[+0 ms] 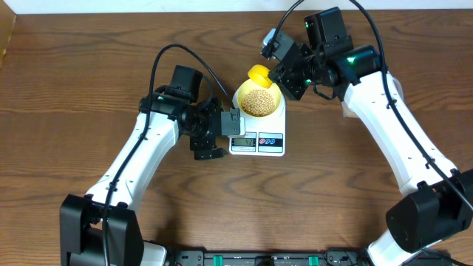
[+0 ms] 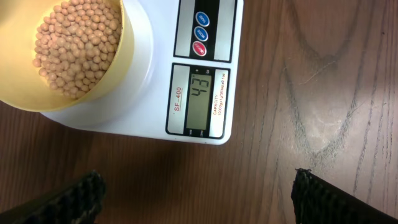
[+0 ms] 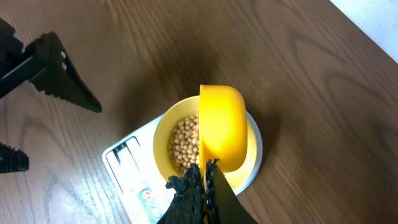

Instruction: Scoop item into bowl and weigh 50g on scale

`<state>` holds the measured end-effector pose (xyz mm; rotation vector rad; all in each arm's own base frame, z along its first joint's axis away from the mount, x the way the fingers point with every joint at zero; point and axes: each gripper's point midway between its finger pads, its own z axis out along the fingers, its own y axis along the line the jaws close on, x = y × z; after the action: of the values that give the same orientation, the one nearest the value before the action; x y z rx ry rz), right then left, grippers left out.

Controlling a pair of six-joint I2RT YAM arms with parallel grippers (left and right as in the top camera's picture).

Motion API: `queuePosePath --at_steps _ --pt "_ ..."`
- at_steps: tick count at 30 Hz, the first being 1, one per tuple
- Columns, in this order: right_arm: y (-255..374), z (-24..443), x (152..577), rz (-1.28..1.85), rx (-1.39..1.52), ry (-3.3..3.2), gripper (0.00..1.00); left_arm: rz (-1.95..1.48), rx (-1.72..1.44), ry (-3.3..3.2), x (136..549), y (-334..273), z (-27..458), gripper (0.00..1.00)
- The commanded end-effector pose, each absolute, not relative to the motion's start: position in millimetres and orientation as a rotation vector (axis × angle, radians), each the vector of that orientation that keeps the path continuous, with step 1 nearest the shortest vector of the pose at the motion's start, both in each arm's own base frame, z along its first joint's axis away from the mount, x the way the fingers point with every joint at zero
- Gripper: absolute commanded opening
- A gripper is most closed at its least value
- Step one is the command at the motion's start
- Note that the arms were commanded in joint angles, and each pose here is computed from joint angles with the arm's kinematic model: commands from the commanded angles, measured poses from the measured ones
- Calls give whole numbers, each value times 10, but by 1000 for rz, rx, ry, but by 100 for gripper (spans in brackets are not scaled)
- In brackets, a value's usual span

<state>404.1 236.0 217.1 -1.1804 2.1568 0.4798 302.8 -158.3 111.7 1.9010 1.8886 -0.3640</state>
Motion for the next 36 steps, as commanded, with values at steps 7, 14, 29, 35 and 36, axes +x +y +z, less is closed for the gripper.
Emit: queuePosePath --at_steps 7,14,29,35,36 --pt "2366 2262 4028 465 -1197 2124 1 -384 1890 1872 3011 -1598 1158 98" --pt "2366 2286 4042 505 -1143 2144 1 -384 1890 1872 3011 -1598 1158 97" --pt "2105 2473 4129 801 -902 2178 1 -384 1890 1872 3011 -1598 1158 98" --pt "1579 2387 4300 746 -684 2299 1 -384 1890 1872 3011 -1598 1158 98" --pt "1464 2344 4323 711 -644 2332 1 -384 1890 1872 3011 -1598 1158 98"
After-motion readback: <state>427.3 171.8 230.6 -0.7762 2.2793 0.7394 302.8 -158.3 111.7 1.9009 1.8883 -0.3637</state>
